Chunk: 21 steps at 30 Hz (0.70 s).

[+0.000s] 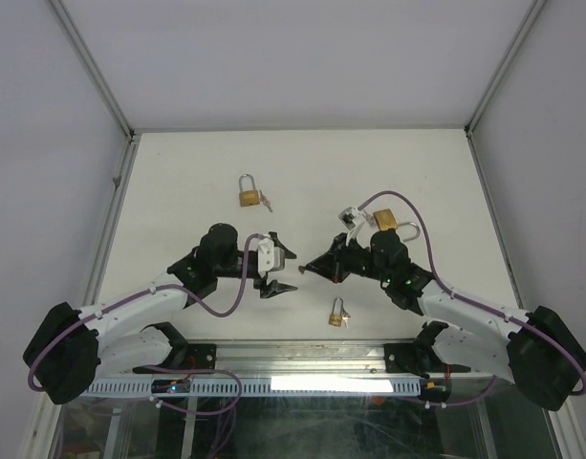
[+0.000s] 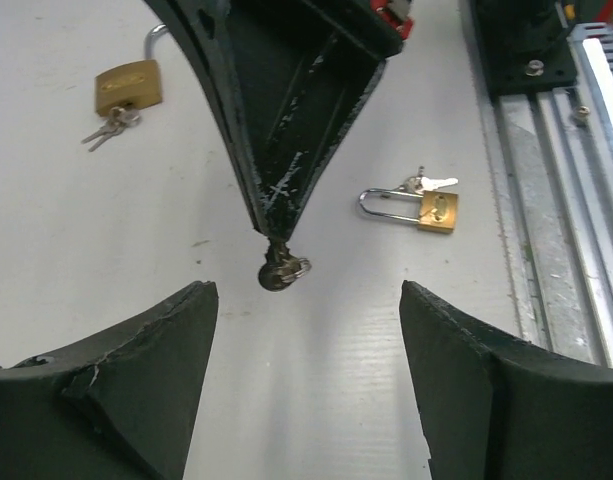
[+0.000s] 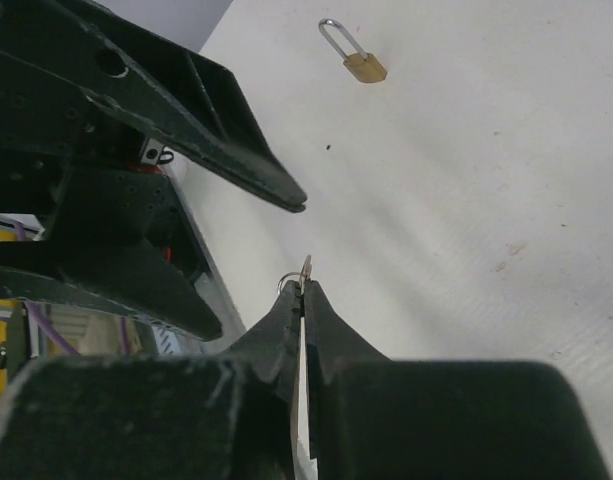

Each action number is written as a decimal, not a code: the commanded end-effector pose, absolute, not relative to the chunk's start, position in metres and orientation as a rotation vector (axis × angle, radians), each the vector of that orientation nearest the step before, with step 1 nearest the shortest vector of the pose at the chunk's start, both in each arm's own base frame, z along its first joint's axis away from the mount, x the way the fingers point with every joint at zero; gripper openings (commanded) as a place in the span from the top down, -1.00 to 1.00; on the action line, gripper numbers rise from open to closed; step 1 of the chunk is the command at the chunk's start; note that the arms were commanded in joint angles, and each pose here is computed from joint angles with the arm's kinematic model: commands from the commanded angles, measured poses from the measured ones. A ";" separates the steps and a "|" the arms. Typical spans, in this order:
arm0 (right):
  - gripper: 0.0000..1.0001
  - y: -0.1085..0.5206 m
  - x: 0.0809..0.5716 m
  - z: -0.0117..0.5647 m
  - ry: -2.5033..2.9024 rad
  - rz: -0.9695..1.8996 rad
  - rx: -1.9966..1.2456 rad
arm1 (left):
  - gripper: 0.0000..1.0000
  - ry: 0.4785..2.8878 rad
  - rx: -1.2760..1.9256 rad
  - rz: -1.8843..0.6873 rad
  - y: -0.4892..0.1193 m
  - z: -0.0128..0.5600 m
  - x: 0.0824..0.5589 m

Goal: Unlock with the key
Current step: Pick up the key from the center of the board.

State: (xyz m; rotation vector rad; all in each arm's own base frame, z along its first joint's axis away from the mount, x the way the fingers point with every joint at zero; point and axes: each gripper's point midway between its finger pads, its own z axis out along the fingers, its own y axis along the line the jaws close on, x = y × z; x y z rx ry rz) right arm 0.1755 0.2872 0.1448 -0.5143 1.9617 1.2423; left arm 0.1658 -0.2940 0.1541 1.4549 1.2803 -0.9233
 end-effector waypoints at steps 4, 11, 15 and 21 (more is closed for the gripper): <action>1.00 0.300 0.179 0.189 1.943 1.366 -0.407 | -0.40 1.211 1.335 -0.813 -0.310 0.176 0.183; 1.00 0.302 0.176 0.191 1.937 1.402 -0.408 | 0.09 1.213 1.313 -0.789 -0.310 0.174 0.187; 1.00 0.303 0.173 0.192 1.926 1.416 -0.427 | 0.33 1.206 1.307 -0.798 -0.312 0.176 0.187; 1.00 0.305 0.170 0.195 1.913 1.437 -0.449 | 0.89 1.206 1.307 -0.807 -0.314 0.176 0.187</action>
